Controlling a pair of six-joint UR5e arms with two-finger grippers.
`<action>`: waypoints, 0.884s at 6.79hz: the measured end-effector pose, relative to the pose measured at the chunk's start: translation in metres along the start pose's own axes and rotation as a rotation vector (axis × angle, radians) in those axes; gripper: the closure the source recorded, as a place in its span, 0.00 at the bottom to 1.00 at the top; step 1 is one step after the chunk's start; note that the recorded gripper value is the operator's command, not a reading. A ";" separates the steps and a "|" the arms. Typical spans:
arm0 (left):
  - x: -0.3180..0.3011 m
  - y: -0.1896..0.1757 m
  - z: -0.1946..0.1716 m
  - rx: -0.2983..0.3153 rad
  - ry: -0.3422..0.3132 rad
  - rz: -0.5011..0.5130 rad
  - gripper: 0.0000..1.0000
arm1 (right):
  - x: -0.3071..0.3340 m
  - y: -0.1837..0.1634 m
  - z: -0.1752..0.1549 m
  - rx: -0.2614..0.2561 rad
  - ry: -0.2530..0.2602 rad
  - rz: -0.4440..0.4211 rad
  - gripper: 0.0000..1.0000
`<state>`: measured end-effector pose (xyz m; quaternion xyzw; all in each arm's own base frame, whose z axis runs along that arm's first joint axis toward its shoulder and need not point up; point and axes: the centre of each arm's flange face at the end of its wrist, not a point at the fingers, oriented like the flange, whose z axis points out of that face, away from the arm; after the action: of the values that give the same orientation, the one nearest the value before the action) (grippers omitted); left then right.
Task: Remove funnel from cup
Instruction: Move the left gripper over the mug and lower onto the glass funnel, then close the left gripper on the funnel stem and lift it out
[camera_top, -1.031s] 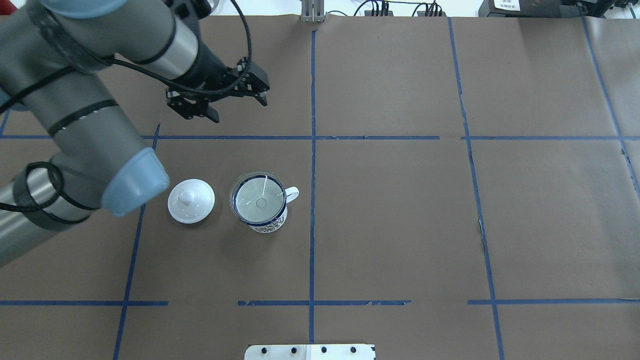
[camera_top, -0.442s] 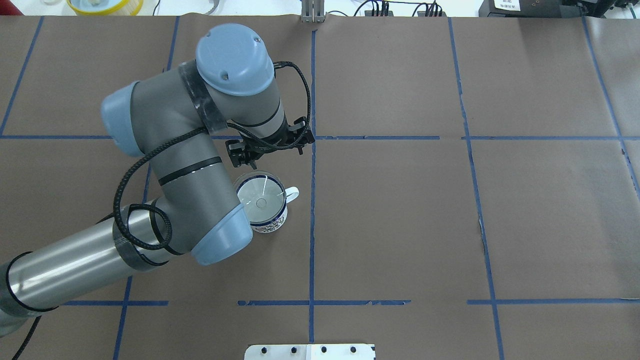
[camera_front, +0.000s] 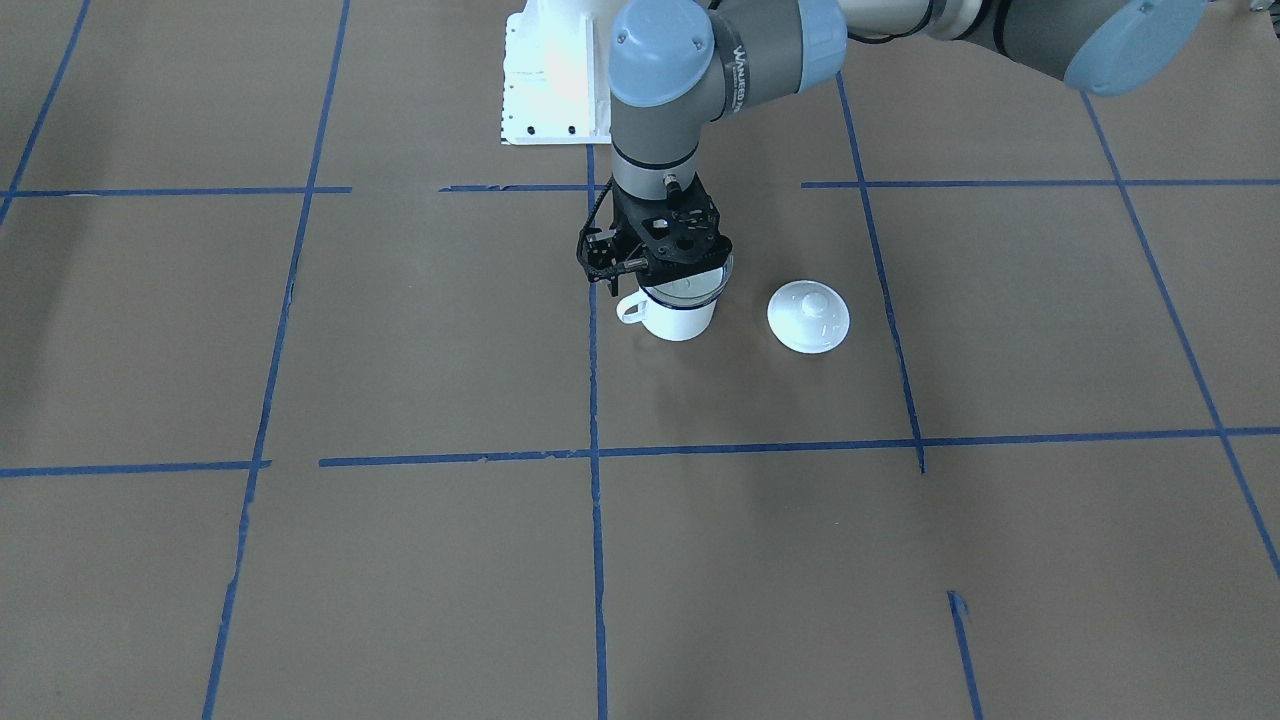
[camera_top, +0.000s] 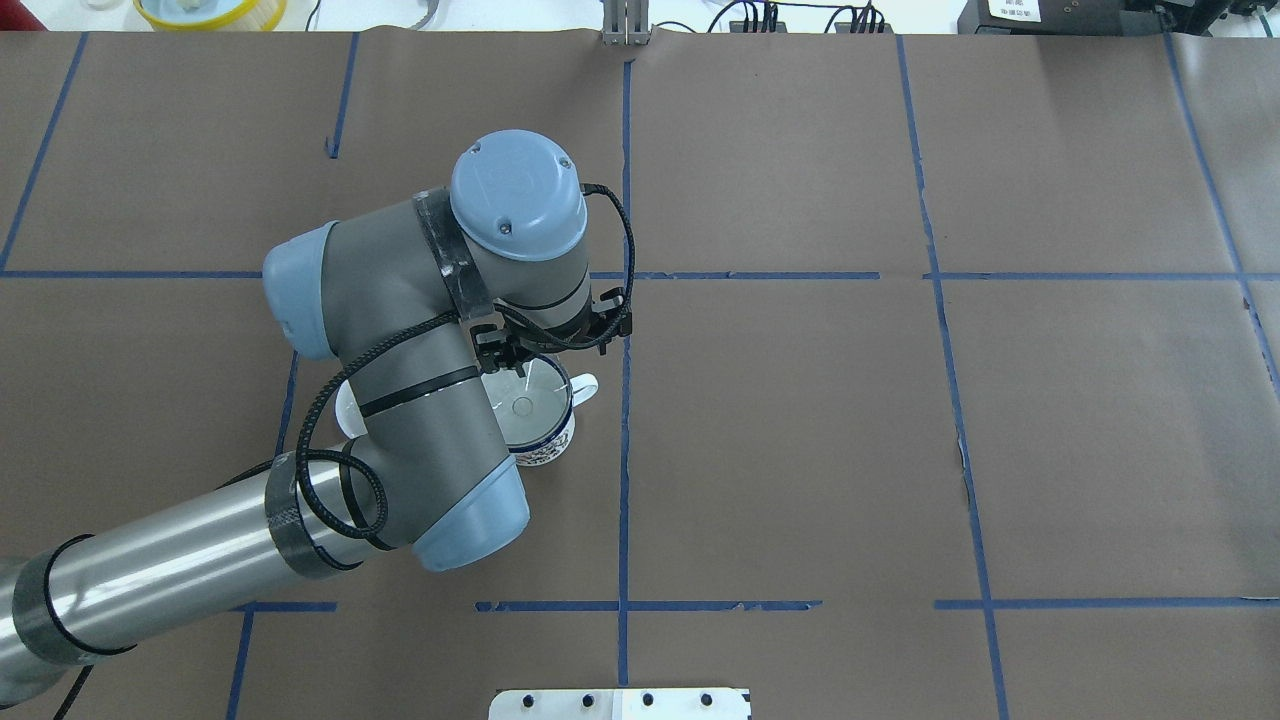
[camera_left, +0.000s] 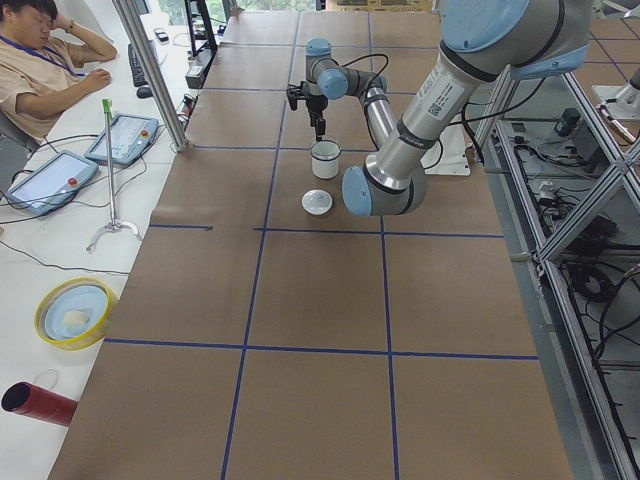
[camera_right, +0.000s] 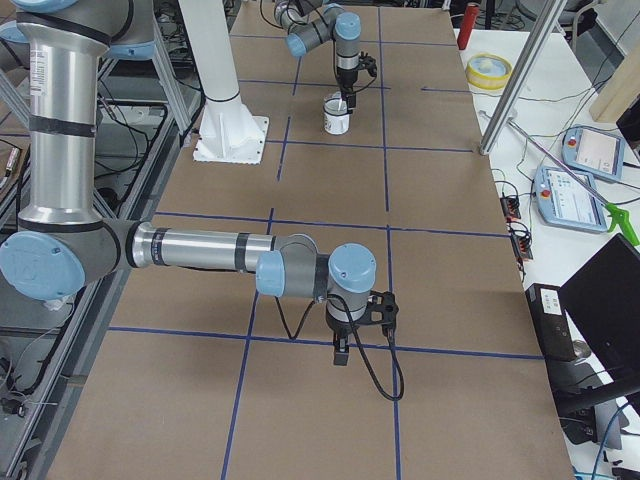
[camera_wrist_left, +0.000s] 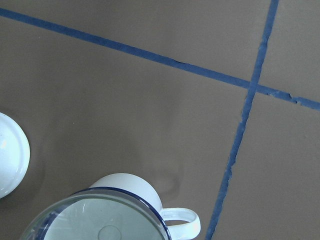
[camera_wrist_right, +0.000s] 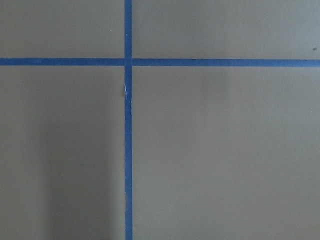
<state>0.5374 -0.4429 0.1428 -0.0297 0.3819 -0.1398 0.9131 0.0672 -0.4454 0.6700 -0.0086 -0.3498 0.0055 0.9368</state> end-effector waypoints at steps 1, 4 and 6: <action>0.000 0.006 0.007 -0.009 -0.006 0.008 0.27 | 0.000 0.000 0.000 0.000 0.000 0.000 0.00; 0.002 0.014 0.009 -0.019 -0.005 0.021 1.00 | 0.000 0.000 0.000 0.000 0.000 0.000 0.00; 0.003 0.016 0.005 -0.017 0.002 0.026 1.00 | 0.000 0.000 0.000 0.000 0.000 0.000 0.00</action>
<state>0.5467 -0.4287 0.1416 -0.0323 0.3845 -0.1249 0.9141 0.0672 -0.4454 0.6700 -0.0086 -0.3498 0.0055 0.9368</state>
